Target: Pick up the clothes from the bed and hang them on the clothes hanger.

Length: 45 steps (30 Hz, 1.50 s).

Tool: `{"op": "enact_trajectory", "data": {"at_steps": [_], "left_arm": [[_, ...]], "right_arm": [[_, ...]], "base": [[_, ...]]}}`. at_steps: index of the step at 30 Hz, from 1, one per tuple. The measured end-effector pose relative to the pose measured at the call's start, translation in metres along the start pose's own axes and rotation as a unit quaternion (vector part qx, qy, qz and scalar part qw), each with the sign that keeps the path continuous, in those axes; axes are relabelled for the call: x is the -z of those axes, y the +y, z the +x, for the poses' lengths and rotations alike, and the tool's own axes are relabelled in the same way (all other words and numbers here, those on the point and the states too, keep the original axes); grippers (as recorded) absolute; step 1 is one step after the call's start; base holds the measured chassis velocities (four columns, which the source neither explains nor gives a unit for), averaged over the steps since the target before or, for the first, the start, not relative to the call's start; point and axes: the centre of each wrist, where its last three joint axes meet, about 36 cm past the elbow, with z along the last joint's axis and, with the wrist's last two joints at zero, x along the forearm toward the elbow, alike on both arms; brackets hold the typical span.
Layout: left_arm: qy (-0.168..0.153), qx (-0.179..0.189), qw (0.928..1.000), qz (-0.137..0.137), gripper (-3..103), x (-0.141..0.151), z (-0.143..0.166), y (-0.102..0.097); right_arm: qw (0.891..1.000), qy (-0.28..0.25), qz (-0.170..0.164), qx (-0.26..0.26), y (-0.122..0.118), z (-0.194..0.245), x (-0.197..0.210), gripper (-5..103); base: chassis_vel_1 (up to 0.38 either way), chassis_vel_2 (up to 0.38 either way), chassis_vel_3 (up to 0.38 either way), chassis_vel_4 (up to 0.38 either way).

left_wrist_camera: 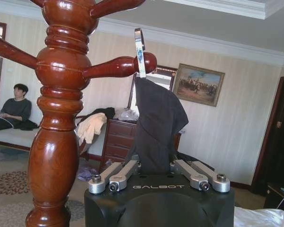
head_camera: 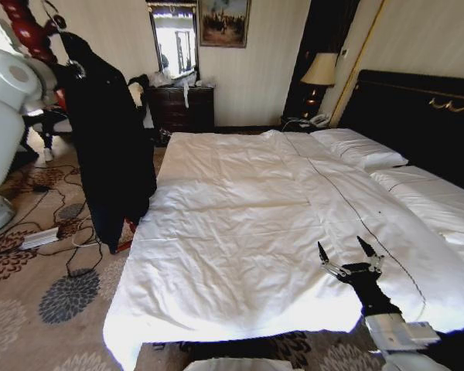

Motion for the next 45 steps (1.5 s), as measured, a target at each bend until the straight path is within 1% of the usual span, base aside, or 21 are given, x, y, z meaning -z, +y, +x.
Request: {"op": "enact_trajectory", "data": {"at_steps": [4, 10, 14, 20, 29, 30, 33, 35, 39, 41, 44, 45], "left_arm": [[0.004, -0.001, 1.0, 0.0, 18, -0.003, -0.001, 0.0], [0.016, 0.002, 0.9999, -0.001, 18, -0.019, -0.004, 0.004], [0.012, 0.007, 0.9999, -0.003, 18, -0.024, -0.005, 0.005], [0.009, 0.002, 1.0, 0.002, 18, -0.023, -0.003, 0.006], [0.011, 0.005, 0.9999, 0.0, 18, -0.025, 0.002, 0.004], [0.012, 0.006, 0.9999, -0.001, 15, -0.025, 0.002, 0.003], [0.018, 0.016, 0.9997, -0.004, 30, -0.029, 0.001, 0.0], [0.019, 0.017, 0.9997, -0.005, 30, -0.029, 0.001, 0.0], [0.021, 0.023, 0.9995, -0.006, 52, -0.027, 0.001, -0.001], [0.02, 0.023, 0.9995, -0.006, 52, -0.026, 0.002, -0.001], [0.016, 0.024, 0.9996, -0.007, 68, -0.02, 0.004, -0.002], [0.016, 0.024, 0.9996, -0.007, 68, -0.02, 0.004, -0.002]], "right_arm": [[1.0, 0.0, 0.0, 0.0, 0.0, 0.0, 0.0, 100], [1.0, 0.0, 0.0, 0.0, 0.0, 0.0, 0.0, 100], [1.0, 0.0, 0.0, 0.0, 0.0, 0.0, 0.0, 100], [1.0, 0.0, 0.0, 0.0, 0.0, 0.0, 0.0, 100], [1.0, 0.0, 0.0, 0.0, 0.0, 0.0, 0.0, 100], [1.0, 0.0, 0.0, 0.0, 0.0, 0.0, 0.0, 100], [1.0, 0.0, 0.0, 0.0, 0.0, 0.0, 0.0, 100], [1.0, 0.0, 0.0, 0.0, 0.0, 0.0, 0.0, 100], [1.0, 0.0, 0.0, 0.0, 0.0, 0.0, 0.0, 100], [1.0, 0.0, 0.0, 0.0, 0.0, 0.0, 0.0, 100], [1.0, 0.0, 0.0, 0.0, 0.0, 0.0, 0.0, 100], [1.0, 0.0, 0.0, 0.0, 0.0, 0.0, 0.0, 100]], "base": [[0.0, 0.0, 0.0, 0.0], [0.0, 0.0, 0.0, 0.0], [0.0, 0.0, 0.0, 0.0], [0.0, 0.0, 0.0, 0.0], [0.0, 0.0, 0.0, 0.0], [0.0, 0.0, 0.0, 0.0], [0.0, 0.0, 0.0, 0.0], [0.0, 0.0, 0.0, 0.0], [0.0, 0.0, 0.0, 0.0], [0.0, 0.0, 0.0, 0.0], [0.0, 0.0, 0.0, 0.0], [0.0, 0.0, 0.0, 0.0]]}}
